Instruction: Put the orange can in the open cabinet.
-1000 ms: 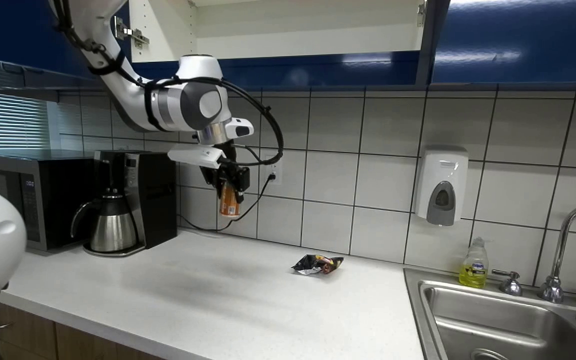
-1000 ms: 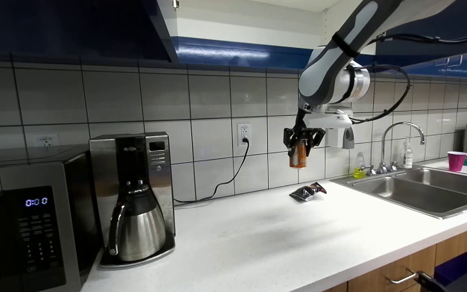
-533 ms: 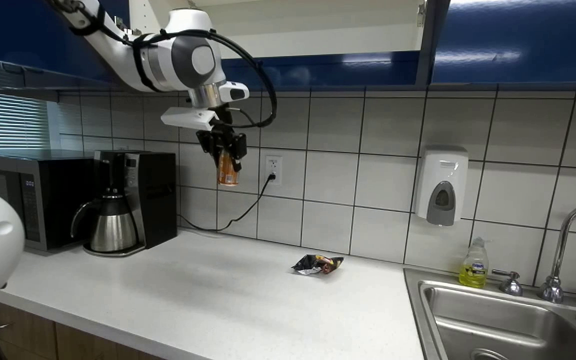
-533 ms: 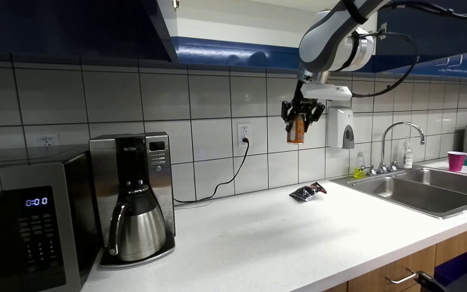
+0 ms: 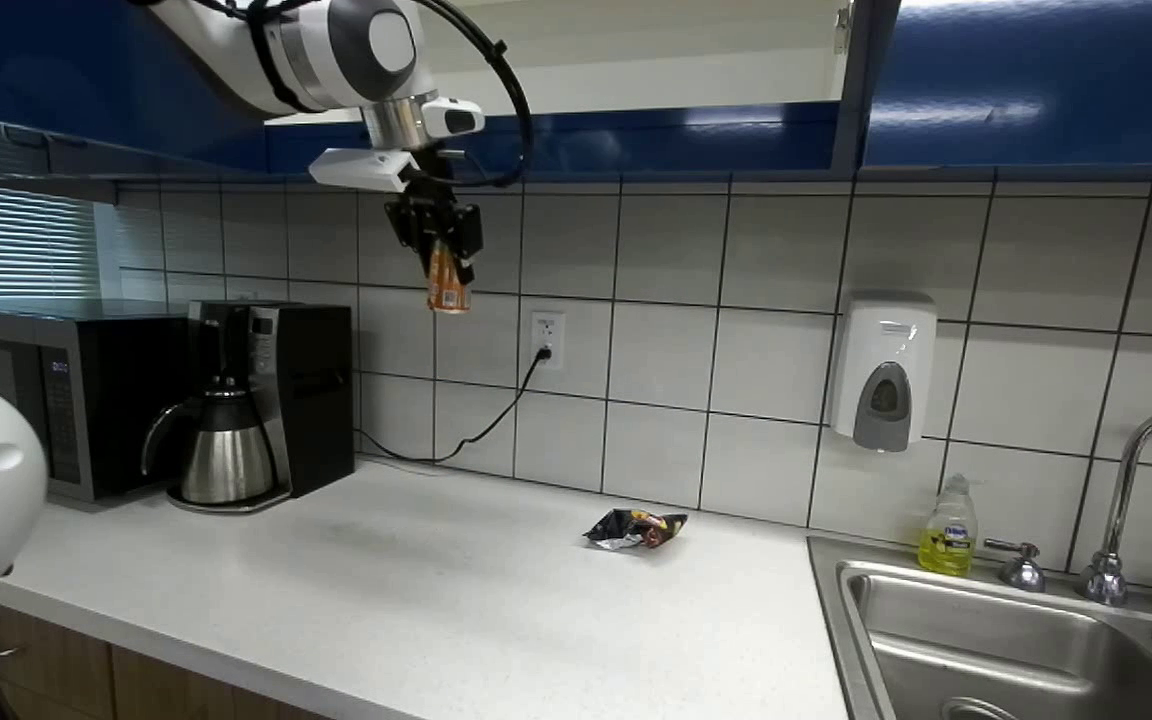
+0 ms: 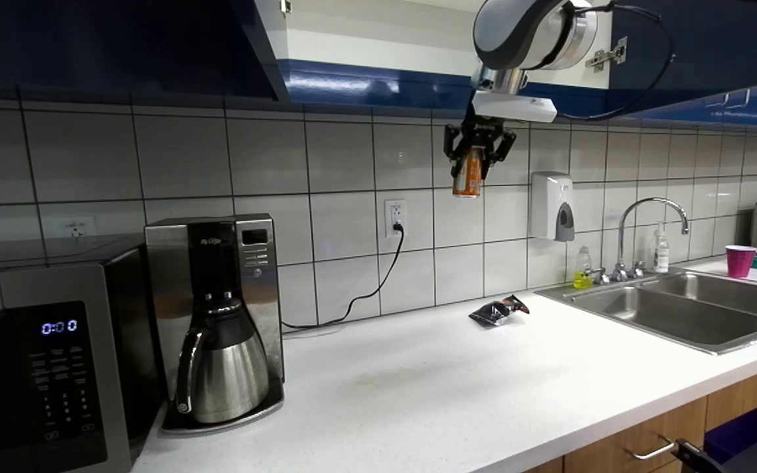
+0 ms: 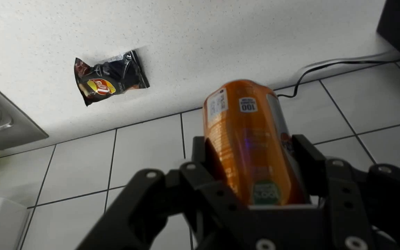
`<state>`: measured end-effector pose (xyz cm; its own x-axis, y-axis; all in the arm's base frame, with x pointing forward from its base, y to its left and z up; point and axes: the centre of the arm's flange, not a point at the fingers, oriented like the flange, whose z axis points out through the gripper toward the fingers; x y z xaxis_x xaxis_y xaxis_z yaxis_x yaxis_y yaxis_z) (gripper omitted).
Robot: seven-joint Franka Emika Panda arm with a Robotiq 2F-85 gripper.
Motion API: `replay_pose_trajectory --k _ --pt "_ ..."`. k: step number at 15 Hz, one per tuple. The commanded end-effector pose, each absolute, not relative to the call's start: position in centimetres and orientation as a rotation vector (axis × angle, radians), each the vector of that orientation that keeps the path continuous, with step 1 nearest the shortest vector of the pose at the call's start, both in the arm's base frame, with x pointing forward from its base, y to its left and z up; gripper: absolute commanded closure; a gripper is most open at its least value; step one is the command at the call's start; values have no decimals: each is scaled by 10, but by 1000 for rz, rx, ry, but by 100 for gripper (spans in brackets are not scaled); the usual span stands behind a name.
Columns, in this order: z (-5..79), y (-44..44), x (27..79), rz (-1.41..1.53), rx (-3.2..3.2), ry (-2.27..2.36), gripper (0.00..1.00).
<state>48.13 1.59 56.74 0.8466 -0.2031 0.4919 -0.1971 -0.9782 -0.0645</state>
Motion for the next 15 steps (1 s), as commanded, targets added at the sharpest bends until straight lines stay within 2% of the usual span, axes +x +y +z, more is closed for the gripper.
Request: replay_pose_trajectory --k 1,15 --pt "609 24 487 -822 -3000 409 62" --pt "697 44 479 -871 -2970 475 62"
